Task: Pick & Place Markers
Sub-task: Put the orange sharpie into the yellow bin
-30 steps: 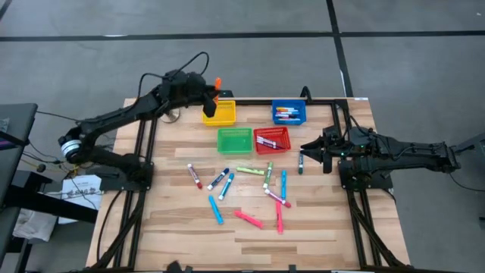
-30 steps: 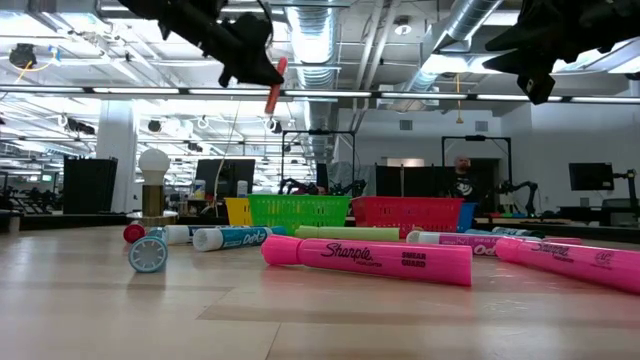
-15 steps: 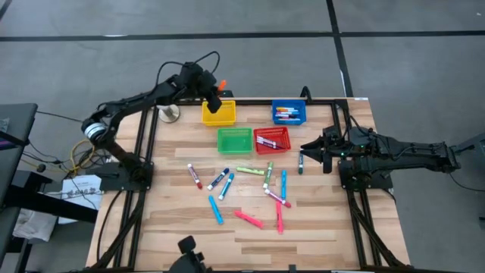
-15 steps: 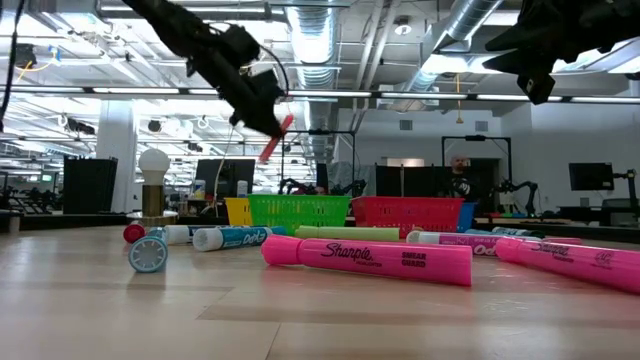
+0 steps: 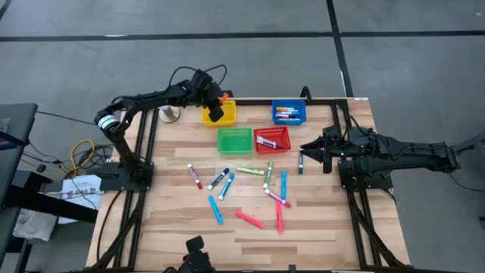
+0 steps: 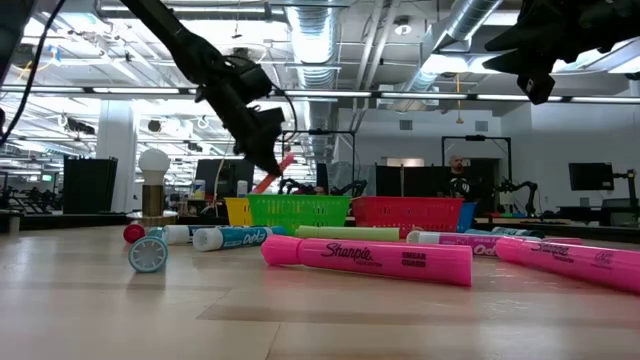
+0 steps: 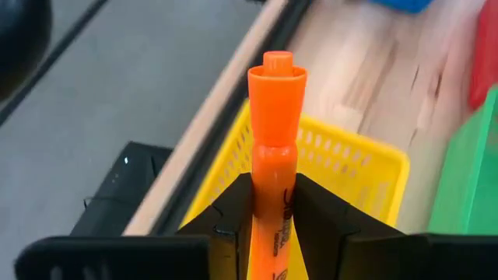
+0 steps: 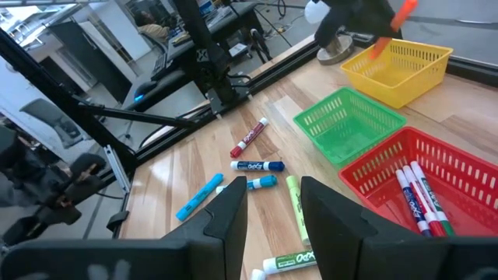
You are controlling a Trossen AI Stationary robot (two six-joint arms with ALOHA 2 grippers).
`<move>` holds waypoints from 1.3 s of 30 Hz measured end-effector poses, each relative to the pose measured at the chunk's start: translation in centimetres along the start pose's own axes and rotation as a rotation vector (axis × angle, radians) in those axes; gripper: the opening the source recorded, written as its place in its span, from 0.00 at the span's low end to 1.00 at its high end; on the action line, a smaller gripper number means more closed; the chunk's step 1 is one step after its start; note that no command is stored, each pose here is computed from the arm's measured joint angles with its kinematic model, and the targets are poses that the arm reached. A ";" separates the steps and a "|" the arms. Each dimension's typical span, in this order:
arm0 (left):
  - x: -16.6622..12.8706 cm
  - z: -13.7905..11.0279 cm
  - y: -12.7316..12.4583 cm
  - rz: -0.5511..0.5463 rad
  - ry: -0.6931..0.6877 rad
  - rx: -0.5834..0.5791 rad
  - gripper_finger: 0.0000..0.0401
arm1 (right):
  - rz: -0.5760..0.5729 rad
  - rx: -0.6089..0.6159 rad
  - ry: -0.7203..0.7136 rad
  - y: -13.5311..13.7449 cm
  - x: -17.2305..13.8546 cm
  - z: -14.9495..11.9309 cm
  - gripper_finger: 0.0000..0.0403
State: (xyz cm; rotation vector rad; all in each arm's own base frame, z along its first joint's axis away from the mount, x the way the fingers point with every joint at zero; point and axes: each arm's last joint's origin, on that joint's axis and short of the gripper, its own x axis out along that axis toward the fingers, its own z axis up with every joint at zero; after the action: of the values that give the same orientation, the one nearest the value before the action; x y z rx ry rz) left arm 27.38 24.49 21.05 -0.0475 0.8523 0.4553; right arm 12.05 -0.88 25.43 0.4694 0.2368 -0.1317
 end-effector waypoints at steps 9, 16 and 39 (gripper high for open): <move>0.4 -0.7 -0.5 -0.033 0.068 0.114 0.20 | 0.001 -0.030 -0.005 0.0 0.0 0.0 0.28; 0.4 -0.4 -1.2 -0.048 0.063 0.197 0.20 | -0.003 -0.052 -0.009 0.0 0.0 0.1 0.28; 3.8 -2.4 -2.3 -0.072 0.211 0.297 0.20 | 0.001 -0.052 -0.008 0.0 0.0 0.1 0.28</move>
State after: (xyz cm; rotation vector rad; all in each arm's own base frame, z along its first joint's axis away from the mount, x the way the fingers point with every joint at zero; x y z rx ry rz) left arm 28.72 23.24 16.34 0.1493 1.1152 0.2548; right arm 12.07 -0.89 25.51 0.4172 0.2318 -0.1258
